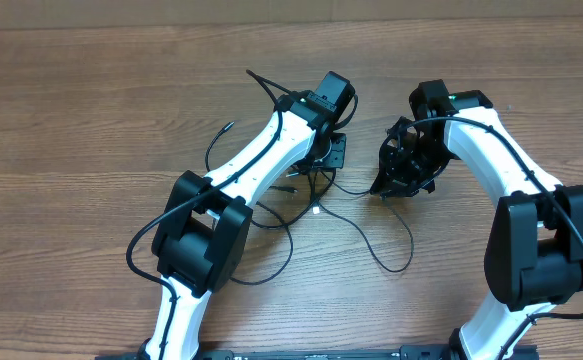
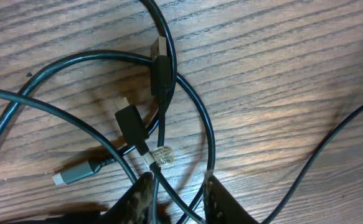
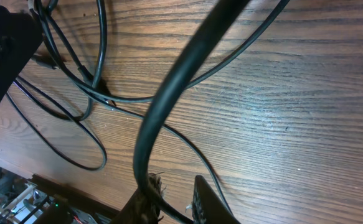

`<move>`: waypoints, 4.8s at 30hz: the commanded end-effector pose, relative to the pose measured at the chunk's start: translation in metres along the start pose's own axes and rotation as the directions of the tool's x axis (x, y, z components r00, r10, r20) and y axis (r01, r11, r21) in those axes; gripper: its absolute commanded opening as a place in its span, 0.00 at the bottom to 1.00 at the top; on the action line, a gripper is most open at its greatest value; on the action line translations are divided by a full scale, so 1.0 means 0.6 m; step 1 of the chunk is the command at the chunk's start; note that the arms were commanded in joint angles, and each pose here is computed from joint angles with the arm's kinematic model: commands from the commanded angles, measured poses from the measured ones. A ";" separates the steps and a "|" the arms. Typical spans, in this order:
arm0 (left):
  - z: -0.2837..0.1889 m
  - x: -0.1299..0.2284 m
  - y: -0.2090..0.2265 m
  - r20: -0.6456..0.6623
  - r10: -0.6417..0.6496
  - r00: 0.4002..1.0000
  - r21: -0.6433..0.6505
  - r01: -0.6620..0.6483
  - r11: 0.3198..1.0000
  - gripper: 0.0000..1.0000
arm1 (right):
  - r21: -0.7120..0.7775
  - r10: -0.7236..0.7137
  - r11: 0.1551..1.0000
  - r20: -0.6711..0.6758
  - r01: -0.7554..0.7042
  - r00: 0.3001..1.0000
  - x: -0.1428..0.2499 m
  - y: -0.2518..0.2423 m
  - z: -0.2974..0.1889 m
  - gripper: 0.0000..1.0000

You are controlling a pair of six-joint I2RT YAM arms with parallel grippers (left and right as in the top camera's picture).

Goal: Untangle cables

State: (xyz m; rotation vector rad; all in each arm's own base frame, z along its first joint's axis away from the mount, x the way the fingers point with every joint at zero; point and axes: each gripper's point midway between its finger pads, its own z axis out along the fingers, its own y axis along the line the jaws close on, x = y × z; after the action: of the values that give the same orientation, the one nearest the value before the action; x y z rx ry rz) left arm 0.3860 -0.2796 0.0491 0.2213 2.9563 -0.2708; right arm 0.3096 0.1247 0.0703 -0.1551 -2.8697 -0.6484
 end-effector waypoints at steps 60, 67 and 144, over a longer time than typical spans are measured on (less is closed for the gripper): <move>-0.374 -0.213 0.217 0.359 -0.196 0.912 0.024 0.201 0.979 0.04 | 0.077 -0.159 0.987 0.372 0.140 0.915 -0.143 0.014 -0.039 1.00; -0.408 -0.197 0.436 0.419 -0.365 0.831 -0.136 0.455 0.880 0.04 | 0.076 -0.159 0.987 0.372 0.140 0.915 -0.143 0.015 -0.039 1.00; -0.157 -0.067 0.230 -0.250 -0.204 0.946 0.086 0.232 0.969 0.70 | 0.076 -0.158 0.987 0.372 0.140 0.915 -0.143 0.014 -0.039 1.00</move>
State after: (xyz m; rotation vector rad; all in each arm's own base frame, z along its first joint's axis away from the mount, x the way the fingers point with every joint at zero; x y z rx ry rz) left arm 0.4461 -0.1041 0.0957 -0.1752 3.2465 -0.4664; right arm 0.3981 0.1175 0.0682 -0.0636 -3.2672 -0.6386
